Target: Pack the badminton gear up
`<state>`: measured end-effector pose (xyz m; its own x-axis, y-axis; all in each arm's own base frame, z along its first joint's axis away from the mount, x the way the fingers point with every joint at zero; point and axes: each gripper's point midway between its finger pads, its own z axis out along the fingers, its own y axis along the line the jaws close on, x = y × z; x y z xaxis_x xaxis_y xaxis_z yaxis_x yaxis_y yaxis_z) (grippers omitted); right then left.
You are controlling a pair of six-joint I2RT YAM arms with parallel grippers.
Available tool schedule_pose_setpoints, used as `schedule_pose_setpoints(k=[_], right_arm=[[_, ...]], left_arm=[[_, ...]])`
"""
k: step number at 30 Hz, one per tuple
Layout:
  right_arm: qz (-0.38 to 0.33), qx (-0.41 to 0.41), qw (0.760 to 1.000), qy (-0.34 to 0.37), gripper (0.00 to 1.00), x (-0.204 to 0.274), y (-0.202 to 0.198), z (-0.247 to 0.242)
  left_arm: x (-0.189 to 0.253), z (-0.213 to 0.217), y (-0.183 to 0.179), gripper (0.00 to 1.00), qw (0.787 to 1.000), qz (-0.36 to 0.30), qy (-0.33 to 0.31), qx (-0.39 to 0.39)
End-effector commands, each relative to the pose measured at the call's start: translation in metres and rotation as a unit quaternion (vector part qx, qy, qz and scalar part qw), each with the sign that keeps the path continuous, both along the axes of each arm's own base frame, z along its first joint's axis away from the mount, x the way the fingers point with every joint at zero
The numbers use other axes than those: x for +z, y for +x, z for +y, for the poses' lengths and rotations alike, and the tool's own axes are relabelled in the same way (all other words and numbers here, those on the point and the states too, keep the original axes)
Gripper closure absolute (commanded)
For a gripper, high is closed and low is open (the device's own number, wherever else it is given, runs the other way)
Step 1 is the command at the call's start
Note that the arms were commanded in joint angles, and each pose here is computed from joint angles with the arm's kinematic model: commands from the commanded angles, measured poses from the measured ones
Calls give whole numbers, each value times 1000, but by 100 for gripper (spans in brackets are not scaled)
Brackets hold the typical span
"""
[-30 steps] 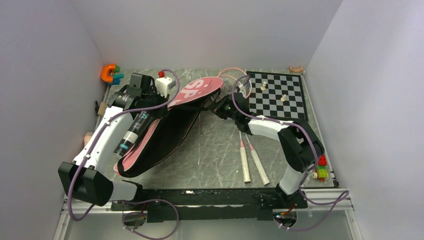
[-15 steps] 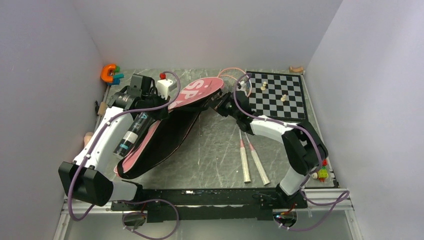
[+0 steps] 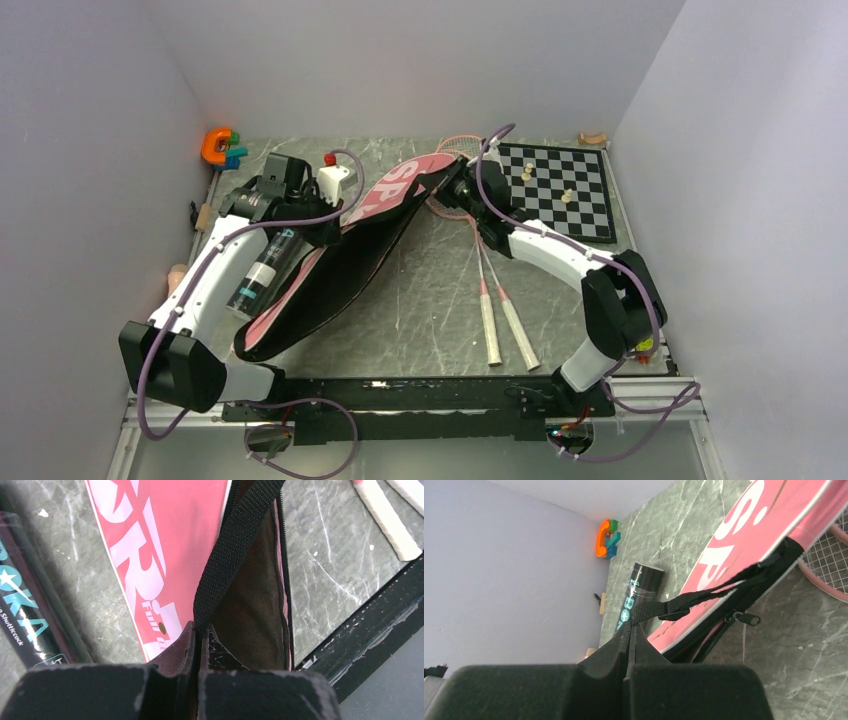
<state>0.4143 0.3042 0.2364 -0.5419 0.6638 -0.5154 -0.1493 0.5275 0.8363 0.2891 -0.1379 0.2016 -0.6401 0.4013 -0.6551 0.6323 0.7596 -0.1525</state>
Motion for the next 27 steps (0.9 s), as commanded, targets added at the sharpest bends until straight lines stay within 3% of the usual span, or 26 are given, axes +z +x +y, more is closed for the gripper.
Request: schedule_pose_setpoints(k=[1,11,15,20,27], right_arm=[[-5,15,1000,3,100,6,6,11],[35,30,999,2,99,-14,12,26],[59,41,997,-18,82,-20,15,32],[57,46,997,-31,46,-14,10,29],[12,65,996,-52,26,29,-1,21]], left_arm=[[15,-16,-12,100,998,-16,-44,-49],[22,-37,-34,100,989,-5,-91,-115],[20,-36,-35,99,990,-9,-84,-115],[7,-26,-23,100,996,-4,-52,-76],[-1,1,6,100,999,-31,-7,22]])
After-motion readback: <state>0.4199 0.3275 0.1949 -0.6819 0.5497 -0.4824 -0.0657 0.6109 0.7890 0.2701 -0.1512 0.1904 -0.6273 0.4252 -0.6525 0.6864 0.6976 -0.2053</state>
